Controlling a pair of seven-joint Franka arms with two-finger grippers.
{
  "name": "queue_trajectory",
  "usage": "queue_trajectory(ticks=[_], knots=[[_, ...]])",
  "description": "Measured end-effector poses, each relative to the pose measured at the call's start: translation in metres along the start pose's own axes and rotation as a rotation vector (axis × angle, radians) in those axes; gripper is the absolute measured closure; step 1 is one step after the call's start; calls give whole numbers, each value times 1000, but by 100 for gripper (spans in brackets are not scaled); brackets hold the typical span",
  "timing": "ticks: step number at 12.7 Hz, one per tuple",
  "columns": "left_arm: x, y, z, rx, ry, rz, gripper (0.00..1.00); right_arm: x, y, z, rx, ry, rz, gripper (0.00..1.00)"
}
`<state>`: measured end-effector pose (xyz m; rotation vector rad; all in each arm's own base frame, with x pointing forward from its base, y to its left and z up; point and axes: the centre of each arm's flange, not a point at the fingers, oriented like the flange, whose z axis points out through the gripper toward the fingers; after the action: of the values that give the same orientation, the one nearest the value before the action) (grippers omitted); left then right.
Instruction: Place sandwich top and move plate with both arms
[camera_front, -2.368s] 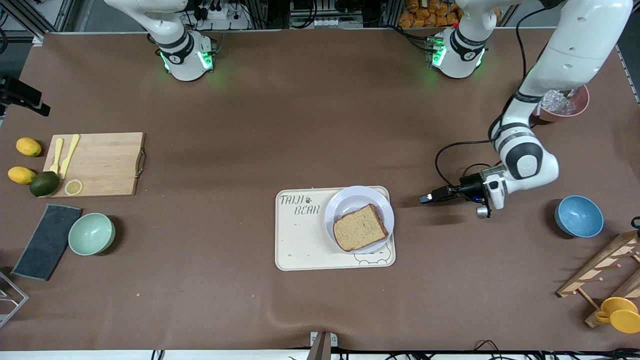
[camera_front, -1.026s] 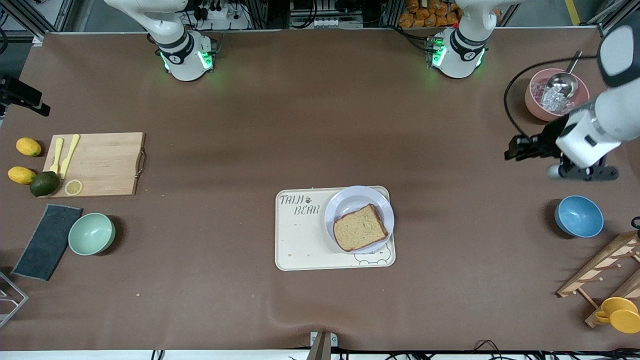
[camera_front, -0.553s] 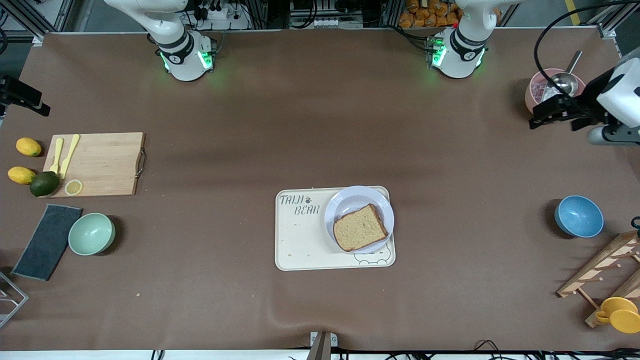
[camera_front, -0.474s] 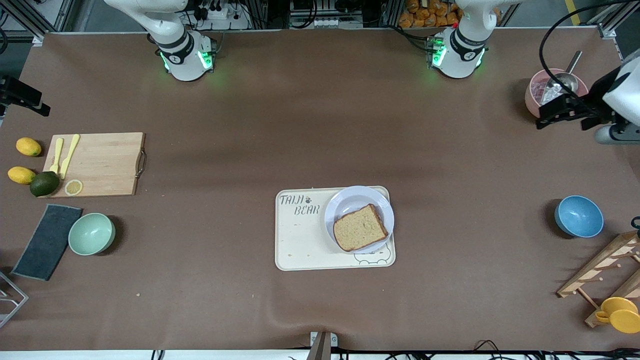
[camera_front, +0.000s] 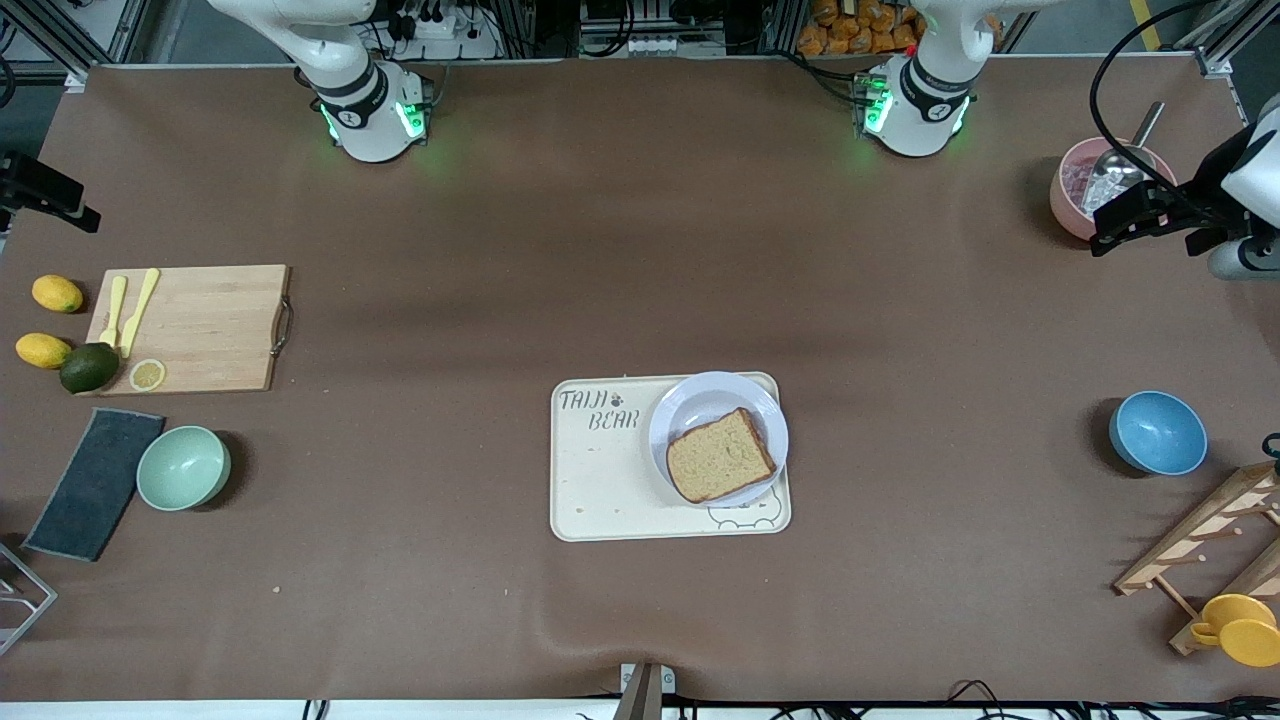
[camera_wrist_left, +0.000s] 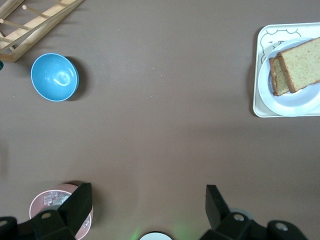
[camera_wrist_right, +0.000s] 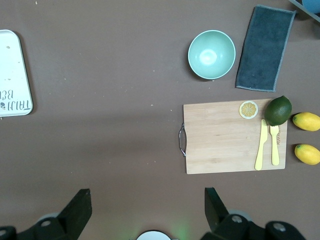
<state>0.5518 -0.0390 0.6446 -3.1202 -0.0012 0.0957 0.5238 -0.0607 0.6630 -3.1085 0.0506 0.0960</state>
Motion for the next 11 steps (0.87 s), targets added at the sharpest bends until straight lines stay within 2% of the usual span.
queue_trajectory(ticks=[11], knots=[[-10, 16, 5, 1, 32, 26, 0, 0, 0, 0, 0, 0, 0, 0]])
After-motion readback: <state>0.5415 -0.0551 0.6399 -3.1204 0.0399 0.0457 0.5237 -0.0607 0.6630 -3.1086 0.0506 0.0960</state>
